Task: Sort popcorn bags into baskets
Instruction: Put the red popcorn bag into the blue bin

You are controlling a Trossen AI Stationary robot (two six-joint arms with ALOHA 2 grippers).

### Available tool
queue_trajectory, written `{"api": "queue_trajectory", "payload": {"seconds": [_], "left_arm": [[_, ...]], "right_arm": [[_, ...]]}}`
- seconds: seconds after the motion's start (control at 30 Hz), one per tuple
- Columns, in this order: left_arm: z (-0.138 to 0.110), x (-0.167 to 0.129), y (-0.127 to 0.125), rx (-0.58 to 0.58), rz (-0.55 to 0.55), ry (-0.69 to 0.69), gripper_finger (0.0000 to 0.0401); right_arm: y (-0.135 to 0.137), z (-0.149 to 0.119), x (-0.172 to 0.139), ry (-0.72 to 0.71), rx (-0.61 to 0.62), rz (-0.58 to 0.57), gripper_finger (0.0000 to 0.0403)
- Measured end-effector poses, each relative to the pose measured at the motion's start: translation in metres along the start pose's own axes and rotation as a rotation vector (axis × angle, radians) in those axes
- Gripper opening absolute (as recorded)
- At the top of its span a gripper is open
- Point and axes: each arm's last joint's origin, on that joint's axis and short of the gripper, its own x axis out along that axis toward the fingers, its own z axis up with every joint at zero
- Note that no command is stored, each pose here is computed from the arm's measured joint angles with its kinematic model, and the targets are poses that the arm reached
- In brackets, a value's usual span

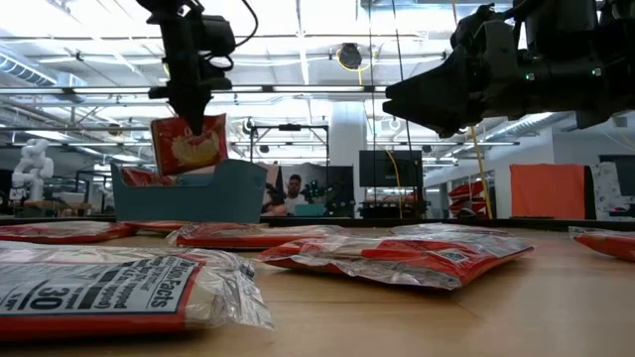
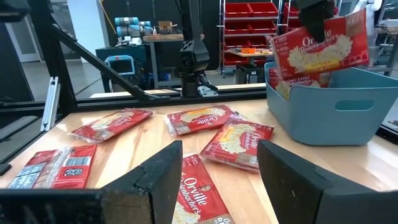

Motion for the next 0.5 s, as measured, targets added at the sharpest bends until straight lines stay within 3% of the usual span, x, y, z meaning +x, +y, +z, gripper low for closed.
{"api": "queue_trajectory", "payload": {"seconds": [0.1,0.5], "left_arm": [[0.002,0.004,0.007,-0.068,0.014,0.011,0.0031],[0.0,0.007,0.013,-0.13,0.05,0.032,0.0031]], "right_arm": [[0.0,0.0,0.0,0.001,0.01,0.002,0.0201],[0.0,0.0,0.0,0.001,0.023,0.005,0.0201]]}}
